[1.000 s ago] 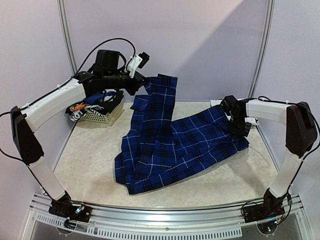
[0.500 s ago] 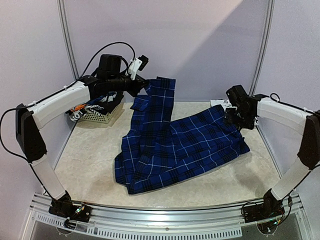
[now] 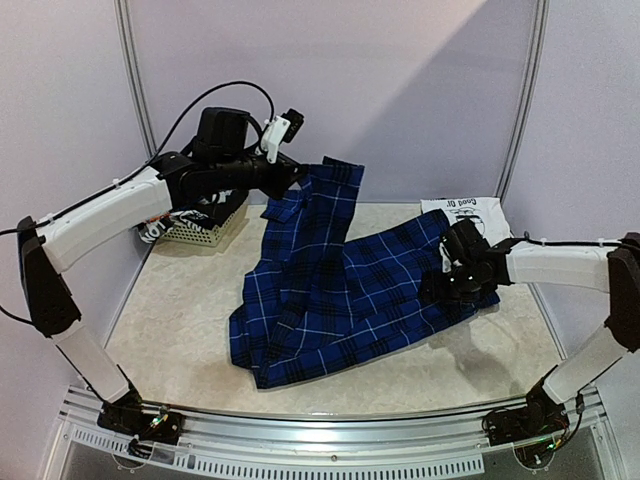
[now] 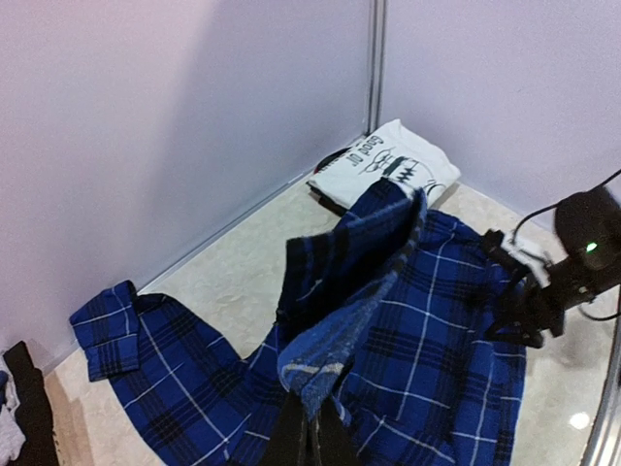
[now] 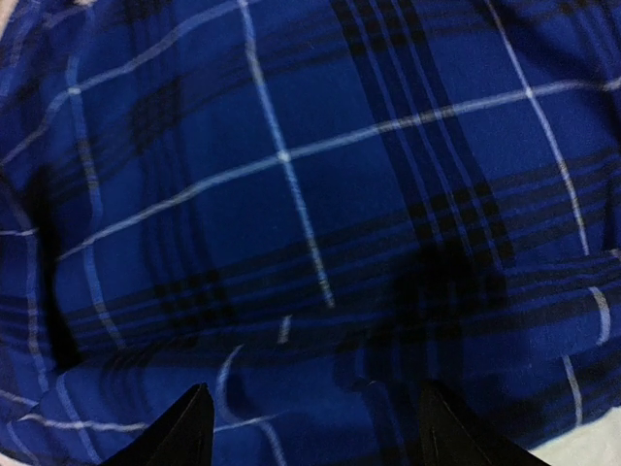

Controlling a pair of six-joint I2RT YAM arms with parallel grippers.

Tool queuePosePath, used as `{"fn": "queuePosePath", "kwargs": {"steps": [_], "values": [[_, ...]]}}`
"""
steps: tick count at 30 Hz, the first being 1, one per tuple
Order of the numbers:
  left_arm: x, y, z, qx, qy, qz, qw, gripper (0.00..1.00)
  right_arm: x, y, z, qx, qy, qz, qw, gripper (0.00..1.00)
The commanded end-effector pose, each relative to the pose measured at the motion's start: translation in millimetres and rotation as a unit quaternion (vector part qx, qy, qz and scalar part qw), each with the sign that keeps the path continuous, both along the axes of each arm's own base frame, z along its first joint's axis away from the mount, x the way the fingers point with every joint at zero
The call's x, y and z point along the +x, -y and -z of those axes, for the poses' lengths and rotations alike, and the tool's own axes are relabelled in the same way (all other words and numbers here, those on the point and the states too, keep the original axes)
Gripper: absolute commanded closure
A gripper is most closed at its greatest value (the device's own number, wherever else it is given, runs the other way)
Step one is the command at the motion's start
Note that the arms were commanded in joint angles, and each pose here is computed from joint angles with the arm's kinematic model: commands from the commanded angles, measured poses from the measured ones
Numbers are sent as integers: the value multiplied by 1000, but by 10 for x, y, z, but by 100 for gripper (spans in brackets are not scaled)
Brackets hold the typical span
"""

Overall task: Fold and stack the mixed laundry pile
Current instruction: Fold the flattened shirt at the center of the board.

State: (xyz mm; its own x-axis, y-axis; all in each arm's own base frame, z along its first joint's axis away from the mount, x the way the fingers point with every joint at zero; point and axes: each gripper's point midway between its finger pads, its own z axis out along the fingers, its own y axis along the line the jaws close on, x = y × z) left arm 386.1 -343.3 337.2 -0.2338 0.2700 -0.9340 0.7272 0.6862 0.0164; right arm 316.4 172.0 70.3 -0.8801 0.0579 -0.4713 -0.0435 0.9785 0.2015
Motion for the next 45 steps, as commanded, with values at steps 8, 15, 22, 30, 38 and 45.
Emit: {"fn": "queuePosePath", "kwargs": {"steps": [8,15,22,30,38,45], "values": [[-617,580,22,-6,-41,29,999,100,-138,319,743,-23,-89,75,993,18],[-624,503,115,26,-47,4,999,100,-683,3,842,-43,-109,67,991,9],[-616,314,110,48,-57,-34,997,100,-884,-203,815,-44,-100,75,991,7],[-847,528,169,24,-96,-46,994,100,-696,-62,109,-64,-16,70,995,2],[-1102,1093,392,-4,-125,-48,991,100,-773,504,-612,-25,76,133,988,1],[-1217,1839,902,-32,-178,-27,983,100,-909,990,-850,-12,130,208,969,1]]}}
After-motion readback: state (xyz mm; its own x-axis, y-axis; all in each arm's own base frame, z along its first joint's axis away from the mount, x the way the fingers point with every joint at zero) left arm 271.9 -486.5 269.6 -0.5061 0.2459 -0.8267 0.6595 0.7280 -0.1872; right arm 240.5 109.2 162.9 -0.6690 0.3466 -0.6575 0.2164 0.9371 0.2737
